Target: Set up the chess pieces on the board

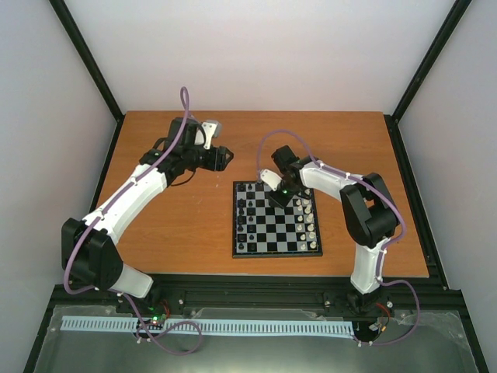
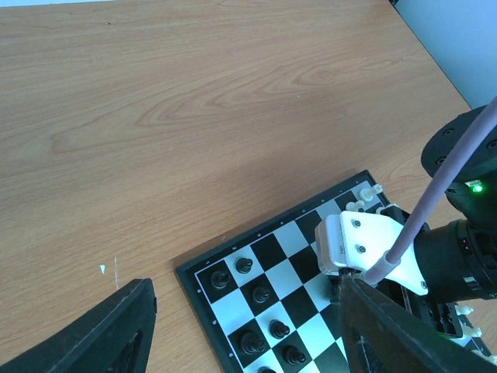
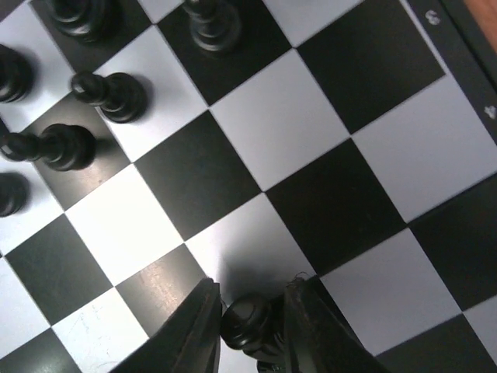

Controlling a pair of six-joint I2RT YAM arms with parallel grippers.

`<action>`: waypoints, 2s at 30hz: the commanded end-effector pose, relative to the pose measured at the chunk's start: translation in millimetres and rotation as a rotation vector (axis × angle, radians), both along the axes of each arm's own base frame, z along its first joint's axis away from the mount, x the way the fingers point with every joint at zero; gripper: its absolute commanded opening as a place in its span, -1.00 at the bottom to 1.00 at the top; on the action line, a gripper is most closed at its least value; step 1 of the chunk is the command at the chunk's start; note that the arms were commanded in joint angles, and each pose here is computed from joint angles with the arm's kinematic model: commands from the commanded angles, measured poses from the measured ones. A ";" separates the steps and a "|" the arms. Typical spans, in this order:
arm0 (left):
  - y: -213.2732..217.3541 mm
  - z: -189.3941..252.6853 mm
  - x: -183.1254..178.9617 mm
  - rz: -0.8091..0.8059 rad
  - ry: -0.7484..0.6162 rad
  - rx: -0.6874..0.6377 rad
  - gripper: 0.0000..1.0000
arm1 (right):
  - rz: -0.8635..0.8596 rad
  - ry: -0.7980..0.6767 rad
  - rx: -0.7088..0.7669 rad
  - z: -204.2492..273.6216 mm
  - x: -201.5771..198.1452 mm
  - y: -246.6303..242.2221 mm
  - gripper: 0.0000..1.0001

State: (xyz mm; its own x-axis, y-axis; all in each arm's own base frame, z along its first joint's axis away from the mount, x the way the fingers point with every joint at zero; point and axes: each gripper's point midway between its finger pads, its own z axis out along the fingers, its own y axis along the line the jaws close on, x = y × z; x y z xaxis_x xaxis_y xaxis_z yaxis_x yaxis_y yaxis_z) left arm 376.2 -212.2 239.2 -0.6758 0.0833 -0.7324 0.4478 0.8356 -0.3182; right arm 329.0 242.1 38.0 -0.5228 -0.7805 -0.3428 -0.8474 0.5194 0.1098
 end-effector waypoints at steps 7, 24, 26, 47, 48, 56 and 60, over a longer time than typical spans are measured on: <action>-39.5 6.7 -30.6 -0.159 -0.045 0.065 0.34 | 0.124 0.105 0.043 0.7 -37.9 -0.3 -0.67; -37.3 -15.9 -142.3 -0.223 0.019 0.081 0.33 | 0.240 0.140 0.028 7.5 -102.5 -11.1 -0.58; -37.8 -23.2 -148.5 -0.246 0.024 0.108 0.33 | 0.240 0.120 0.037 15.2 -99.0 -10.0 -0.52; -153.5 -121.5 -171.6 -0.852 -0.004 0.401 0.32 | -0.235 -0.272 0.411 167.2 -64.3 -111.4 -0.20; -157.3 -128.5 -170.8 -0.870 0.005 0.410 0.32 | -0.257 -0.290 0.401 165.3 -61.9 -116.8 -0.19; -181.1 -167.2 -152.4 -0.905 -0.007 0.446 0.16 | -0.315 -0.313 0.368 156.1 -55.2 -128.7 -0.16; -187.7 -177.1 -142.6 -0.900 -0.044 0.464 0.11 | -0.318 -0.287 0.355 148.4 -52.8 -129.0 -0.15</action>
